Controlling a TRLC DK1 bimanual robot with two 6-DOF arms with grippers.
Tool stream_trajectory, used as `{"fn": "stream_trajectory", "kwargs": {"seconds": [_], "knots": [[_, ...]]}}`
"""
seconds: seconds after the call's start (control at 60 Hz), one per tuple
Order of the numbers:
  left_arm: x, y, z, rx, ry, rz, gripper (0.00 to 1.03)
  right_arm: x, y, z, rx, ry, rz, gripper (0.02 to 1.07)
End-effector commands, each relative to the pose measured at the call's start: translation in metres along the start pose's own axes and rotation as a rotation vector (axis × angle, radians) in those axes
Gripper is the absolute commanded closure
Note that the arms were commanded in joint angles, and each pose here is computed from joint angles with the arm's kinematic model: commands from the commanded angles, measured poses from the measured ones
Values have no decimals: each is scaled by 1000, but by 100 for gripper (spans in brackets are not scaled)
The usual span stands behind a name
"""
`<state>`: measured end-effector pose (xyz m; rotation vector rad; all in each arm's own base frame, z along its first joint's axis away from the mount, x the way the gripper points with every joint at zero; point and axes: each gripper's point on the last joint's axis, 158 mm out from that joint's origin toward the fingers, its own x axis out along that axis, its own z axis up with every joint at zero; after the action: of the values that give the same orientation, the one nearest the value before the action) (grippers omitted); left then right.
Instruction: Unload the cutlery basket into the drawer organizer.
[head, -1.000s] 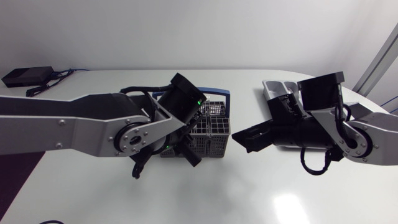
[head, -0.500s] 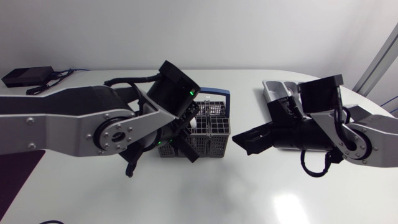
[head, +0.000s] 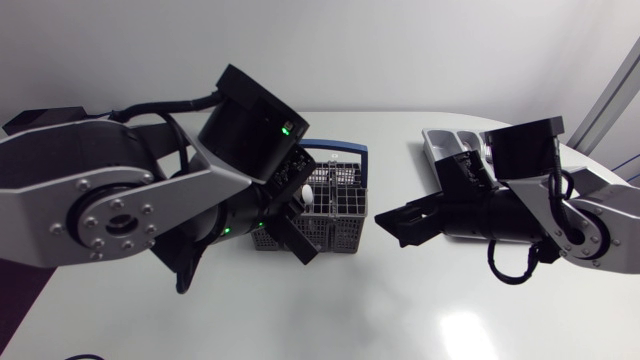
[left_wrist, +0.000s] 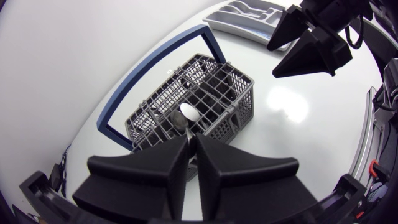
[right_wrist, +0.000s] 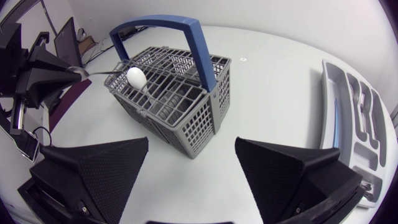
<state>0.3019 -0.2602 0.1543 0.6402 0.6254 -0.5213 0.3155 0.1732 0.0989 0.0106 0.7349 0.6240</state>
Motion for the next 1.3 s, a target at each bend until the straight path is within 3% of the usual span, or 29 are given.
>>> {"fn": "stream_trajectory", "kwargs": {"seconds": [0.0,0.2,0.417,0.55,0.8,1.1,1.167,1.283], "knots": [[-12,3,5,-30,-28,-2,93,-1,0,-12,-4,21,-1,7],[-28,-5,14,-56,-71,-60,93,-4,6,-14,-48,31,10,7],[-51,-27,25,-130,-134,-234,93,-8,21,-27,-260,98,17,7],[-64,-40,30,-162,-161,-336,93,-15,27,-31,-307,98,34,7],[-74,-64,34,-210,-184,-553,93,-36,37,-20,-389,-2,36,7],[-76,-88,34,-203,-180,-733,93,-53,85,-38,-560,-18,267,7],[-74,-94,31,-192,-165,-760,93,-56,90,-47,-669,-12,287,7],[-76,-104,28,-179,-156,-819,93,-62,101,-48,-718,-8,331,7]]}}
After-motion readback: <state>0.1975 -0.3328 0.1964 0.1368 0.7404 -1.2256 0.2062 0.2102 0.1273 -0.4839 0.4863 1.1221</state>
